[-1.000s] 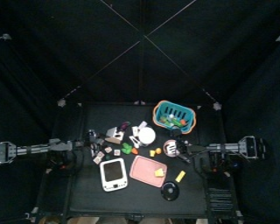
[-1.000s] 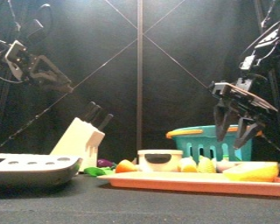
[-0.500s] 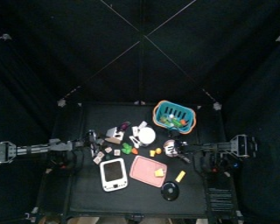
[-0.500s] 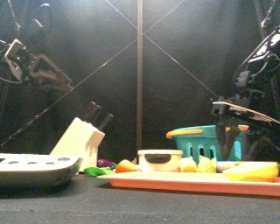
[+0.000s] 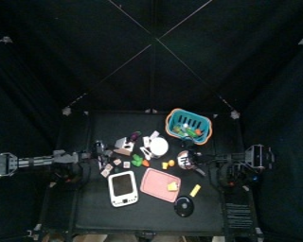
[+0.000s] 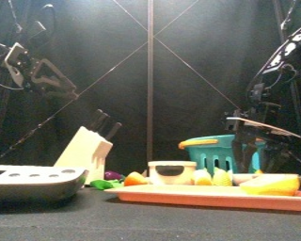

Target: Grab squash half

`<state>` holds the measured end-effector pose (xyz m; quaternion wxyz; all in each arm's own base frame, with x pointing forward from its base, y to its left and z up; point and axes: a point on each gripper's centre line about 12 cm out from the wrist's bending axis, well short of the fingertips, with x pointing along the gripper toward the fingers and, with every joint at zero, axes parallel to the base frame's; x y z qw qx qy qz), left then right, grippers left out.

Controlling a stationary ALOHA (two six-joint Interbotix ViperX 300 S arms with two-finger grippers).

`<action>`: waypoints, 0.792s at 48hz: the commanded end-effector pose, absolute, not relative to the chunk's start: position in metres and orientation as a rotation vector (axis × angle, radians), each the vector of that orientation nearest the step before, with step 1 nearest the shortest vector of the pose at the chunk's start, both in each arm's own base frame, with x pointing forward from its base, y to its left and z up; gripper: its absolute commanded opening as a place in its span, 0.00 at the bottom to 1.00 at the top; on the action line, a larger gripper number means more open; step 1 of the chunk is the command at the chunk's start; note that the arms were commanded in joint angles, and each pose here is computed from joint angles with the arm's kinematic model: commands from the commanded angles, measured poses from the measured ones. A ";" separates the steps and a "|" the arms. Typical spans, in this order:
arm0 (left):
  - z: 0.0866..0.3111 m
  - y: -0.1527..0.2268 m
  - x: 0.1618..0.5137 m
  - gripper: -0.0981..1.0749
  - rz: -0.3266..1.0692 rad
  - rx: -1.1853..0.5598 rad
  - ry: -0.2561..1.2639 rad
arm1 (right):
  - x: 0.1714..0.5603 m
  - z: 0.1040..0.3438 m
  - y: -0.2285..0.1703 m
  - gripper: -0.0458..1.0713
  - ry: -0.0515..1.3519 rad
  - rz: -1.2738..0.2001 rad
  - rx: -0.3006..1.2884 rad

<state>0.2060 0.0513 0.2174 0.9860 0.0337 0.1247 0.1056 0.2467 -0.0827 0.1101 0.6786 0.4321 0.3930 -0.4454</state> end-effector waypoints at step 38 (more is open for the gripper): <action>0.221 0.051 0.208 0.82 0.210 0.068 0.240 | 0.243 0.149 -0.083 0.56 0.809 -1.001 0.947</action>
